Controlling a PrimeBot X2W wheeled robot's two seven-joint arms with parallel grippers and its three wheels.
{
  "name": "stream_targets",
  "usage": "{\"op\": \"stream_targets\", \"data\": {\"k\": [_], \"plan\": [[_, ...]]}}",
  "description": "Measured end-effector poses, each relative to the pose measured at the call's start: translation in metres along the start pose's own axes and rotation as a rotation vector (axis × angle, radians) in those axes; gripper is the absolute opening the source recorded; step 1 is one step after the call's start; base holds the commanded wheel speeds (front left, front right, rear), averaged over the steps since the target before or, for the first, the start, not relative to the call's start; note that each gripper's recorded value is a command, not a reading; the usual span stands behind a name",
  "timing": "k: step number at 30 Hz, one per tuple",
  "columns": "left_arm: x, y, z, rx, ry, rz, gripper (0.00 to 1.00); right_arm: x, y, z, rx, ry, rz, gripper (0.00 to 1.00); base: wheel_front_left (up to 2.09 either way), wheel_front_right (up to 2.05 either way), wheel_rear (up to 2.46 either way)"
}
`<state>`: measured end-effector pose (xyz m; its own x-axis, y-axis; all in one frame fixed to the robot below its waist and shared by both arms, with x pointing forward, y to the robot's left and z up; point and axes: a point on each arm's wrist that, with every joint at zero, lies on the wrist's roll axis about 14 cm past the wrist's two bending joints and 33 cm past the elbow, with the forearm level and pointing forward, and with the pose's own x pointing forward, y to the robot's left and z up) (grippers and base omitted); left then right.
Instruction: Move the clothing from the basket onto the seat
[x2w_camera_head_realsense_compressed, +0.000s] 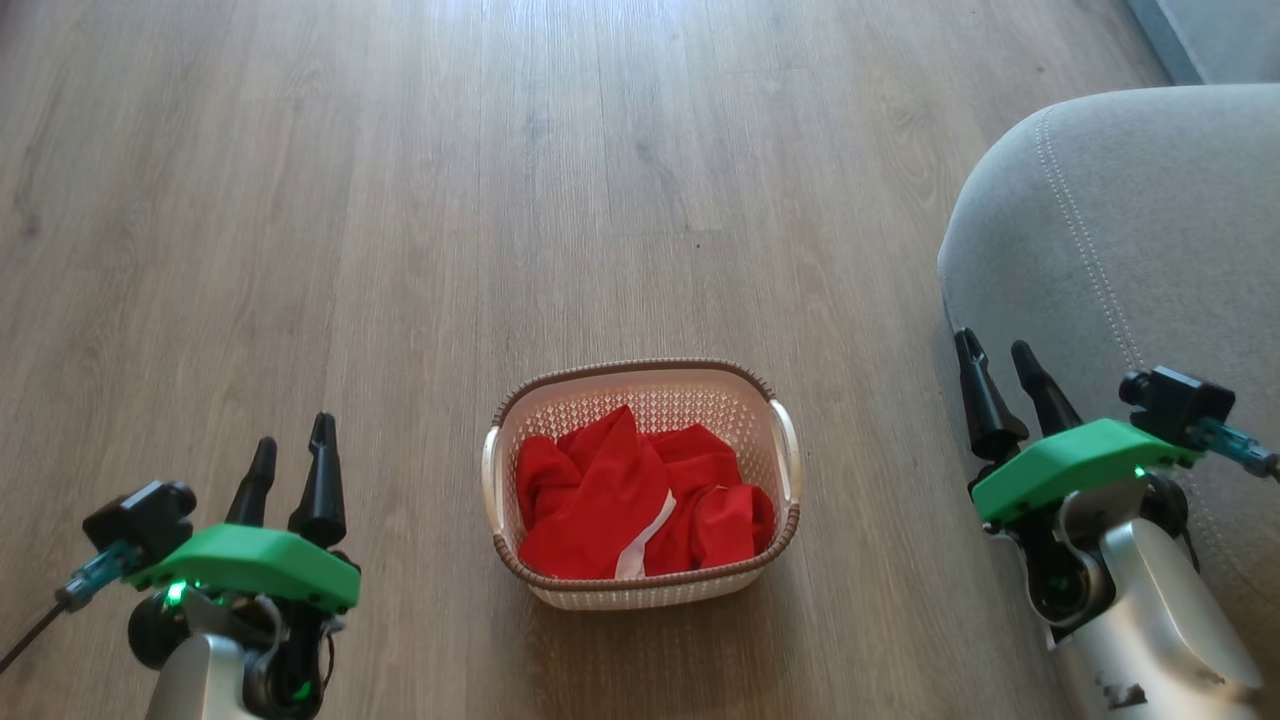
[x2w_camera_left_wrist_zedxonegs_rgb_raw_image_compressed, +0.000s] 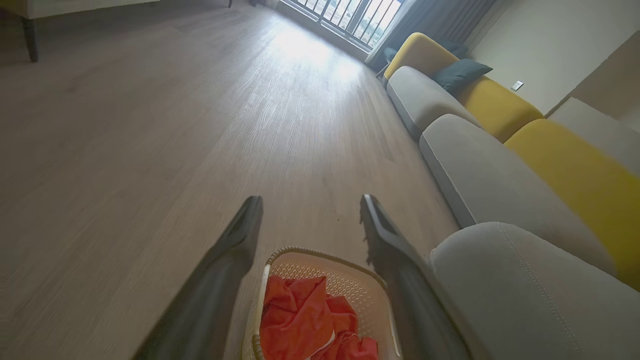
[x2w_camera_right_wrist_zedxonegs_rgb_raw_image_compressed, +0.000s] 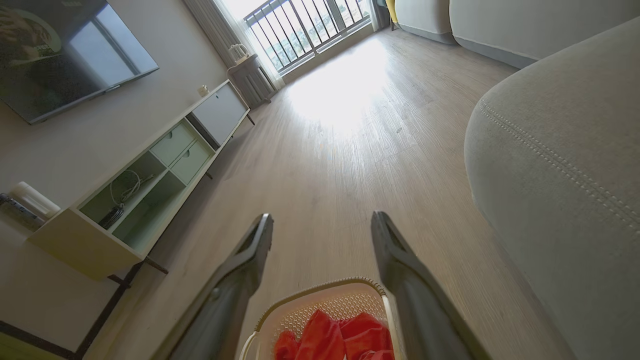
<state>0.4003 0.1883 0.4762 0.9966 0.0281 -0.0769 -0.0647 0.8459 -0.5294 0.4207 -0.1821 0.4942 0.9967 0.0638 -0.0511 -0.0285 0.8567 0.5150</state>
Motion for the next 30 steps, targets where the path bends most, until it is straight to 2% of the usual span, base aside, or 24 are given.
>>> {"op": "stream_targets", "data": {"k": [14, 30], "plan": [[0.007, -0.013, 0.011, 0.180, -0.047, -0.050, 1.00, 0.008, 0.007, 0.012, -0.172, -0.030, 0.039, 1.00, 0.00, 0.00, 0.00], [0.012, -0.017, 0.012, 0.306, -0.066, -0.072, 1.00, 0.018, 0.015, 0.014, -0.373, -0.033, 0.087, 1.00, 0.00, 0.00, 0.00]]}}
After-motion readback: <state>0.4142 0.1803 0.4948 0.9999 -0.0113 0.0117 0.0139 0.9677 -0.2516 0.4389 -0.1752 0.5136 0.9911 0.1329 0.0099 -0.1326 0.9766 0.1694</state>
